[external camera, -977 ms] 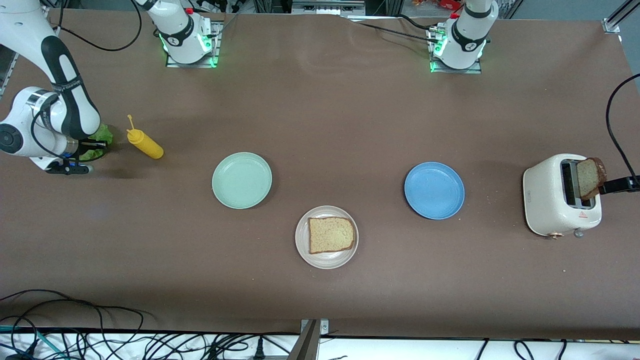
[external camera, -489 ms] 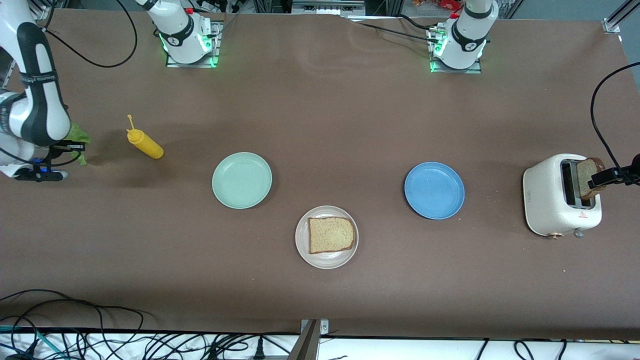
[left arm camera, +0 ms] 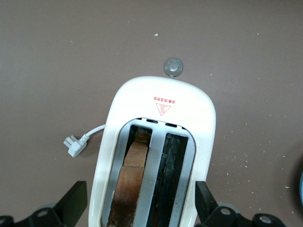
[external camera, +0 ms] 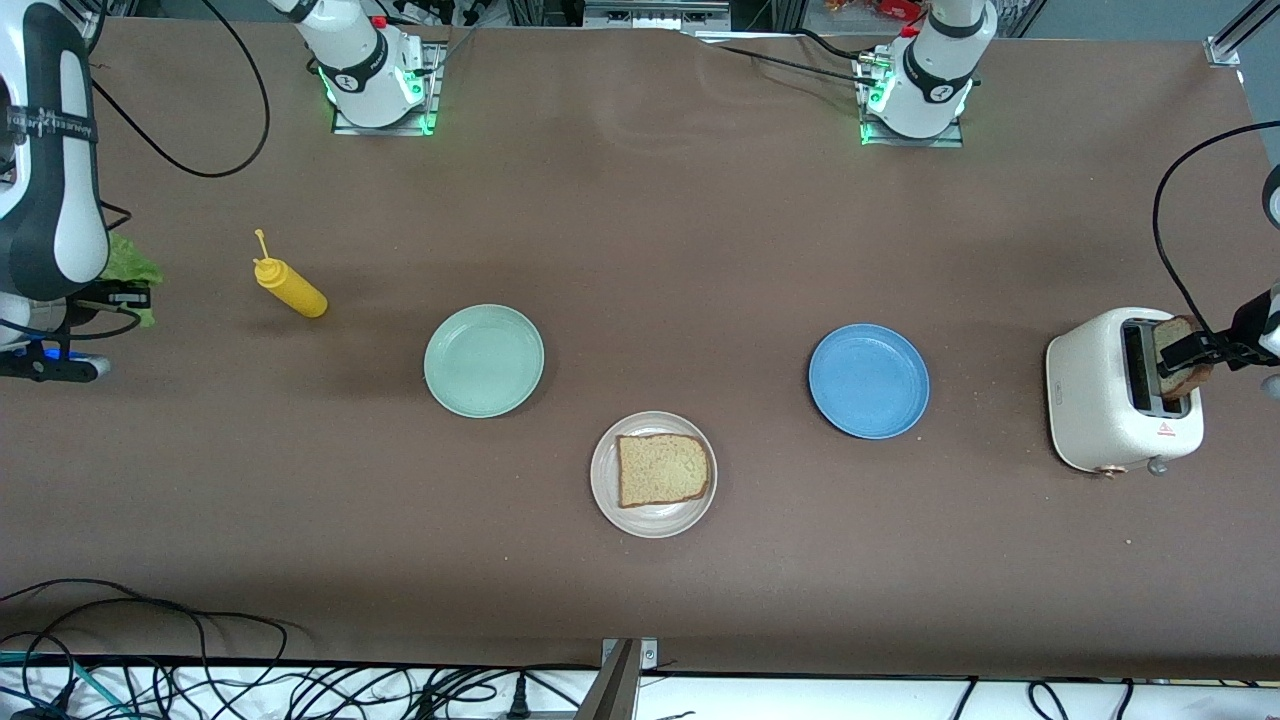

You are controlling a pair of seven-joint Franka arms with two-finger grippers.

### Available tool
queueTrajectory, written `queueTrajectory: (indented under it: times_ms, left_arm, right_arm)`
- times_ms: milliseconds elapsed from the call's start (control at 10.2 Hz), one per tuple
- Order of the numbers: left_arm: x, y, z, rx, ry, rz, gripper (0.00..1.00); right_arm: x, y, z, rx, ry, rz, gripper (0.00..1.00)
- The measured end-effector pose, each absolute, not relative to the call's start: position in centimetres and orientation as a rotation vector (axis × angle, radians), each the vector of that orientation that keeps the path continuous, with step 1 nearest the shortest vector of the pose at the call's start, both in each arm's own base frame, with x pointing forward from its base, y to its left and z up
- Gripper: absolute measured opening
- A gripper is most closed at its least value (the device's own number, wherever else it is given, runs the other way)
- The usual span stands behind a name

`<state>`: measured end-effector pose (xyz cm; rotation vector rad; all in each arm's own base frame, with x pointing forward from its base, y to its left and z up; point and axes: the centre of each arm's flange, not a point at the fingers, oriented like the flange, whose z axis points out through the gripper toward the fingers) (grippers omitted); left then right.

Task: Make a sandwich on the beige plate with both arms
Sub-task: 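Carry the lettuce with the right gripper over the bread on the beige plate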

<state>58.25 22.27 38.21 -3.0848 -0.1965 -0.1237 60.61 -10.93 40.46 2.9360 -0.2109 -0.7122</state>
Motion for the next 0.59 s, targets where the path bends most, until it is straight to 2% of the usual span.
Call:
queueTrajectory:
  times_ms: [195,586]
  left_arm:
    - [58.1,22.5,38.2,-3.085,-0.203,-0.122,1.0]
    - [57.9,22.7,37.9,-3.086,-0.207,-0.113,1.0]
  right_arm:
    - [61.9,-4.7,42.4,2.97,-0.397,-0.67,0.04]
    - [63.6,9.1,41.7,2.98,-0.806,-0.648,0.04]
